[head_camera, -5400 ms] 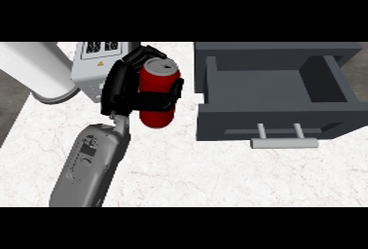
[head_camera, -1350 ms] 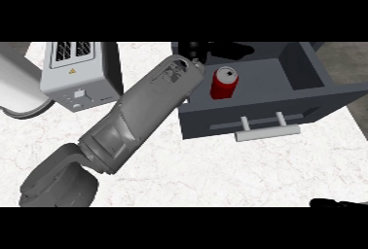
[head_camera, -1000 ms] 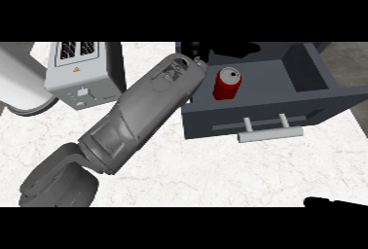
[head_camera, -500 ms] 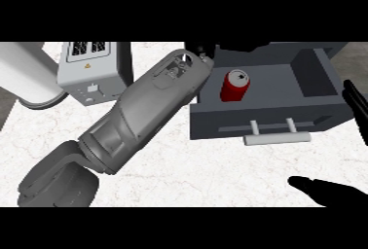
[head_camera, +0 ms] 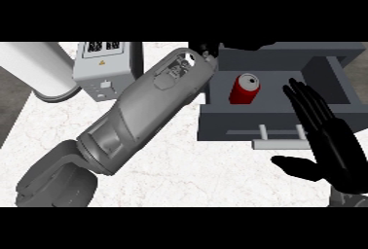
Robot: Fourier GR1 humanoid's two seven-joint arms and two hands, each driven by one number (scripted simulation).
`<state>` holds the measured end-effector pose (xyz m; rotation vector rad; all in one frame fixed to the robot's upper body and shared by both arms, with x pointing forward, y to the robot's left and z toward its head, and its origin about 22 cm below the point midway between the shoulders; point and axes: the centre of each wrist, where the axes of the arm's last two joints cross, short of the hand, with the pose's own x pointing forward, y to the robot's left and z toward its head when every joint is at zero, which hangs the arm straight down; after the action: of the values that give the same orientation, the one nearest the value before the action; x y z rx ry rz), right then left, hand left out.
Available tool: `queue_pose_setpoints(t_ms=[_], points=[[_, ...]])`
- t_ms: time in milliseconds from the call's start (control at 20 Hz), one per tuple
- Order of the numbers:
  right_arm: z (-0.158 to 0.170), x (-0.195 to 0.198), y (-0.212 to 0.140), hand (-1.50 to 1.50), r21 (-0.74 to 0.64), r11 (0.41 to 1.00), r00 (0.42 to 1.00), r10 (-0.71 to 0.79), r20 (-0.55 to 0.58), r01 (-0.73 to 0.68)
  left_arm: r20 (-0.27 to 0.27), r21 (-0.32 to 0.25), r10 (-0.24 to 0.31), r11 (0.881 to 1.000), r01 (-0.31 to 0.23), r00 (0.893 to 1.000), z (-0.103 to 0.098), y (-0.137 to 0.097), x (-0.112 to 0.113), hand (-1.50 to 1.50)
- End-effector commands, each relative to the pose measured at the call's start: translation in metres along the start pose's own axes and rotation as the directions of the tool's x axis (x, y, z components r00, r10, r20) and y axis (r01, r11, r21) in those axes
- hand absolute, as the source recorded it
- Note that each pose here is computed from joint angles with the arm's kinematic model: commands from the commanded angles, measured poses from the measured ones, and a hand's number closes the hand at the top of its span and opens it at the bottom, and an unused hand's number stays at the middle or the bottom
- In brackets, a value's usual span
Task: Pick up the can, place it into the drawer and close the drawer
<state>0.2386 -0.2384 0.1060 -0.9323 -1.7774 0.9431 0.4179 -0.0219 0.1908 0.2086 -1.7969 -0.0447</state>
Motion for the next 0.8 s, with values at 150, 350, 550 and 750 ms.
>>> queue_pose_setpoints(t_ms=[150,350,550,750], points=[[-0.009,-0.023,0.049,-1.5,-0.022,0.998,0.997,0.065,-0.044,-0.066,-0.012,0.036,-0.018,0.999,0.018,1.0,-0.014,0.031,0.006,-1.5],[-0.027,-0.049,0.078,-1.5,-0.022,0.997,0.993,0.071,-0.095,-0.074,-0.002,0.017,-0.027,0.999,0.027,1.0,-0.01,0.047,0.0,-1.5],[-0.034,-0.05,0.1,-1.5,-0.003,0.993,0.987,0.114,-0.112,-0.115,-0.004,0.015,-0.034,0.999,0.035,0.999,-0.023,0.085,0.018,-1.5],[-0.038,-0.053,0.119,-1.5,-0.018,0.988,0.981,0.147,-0.13,-0.15,-0.023,0.0,-0.028,1.0,0.028,0.999,-0.009,0.082,0.014,-1.5]])
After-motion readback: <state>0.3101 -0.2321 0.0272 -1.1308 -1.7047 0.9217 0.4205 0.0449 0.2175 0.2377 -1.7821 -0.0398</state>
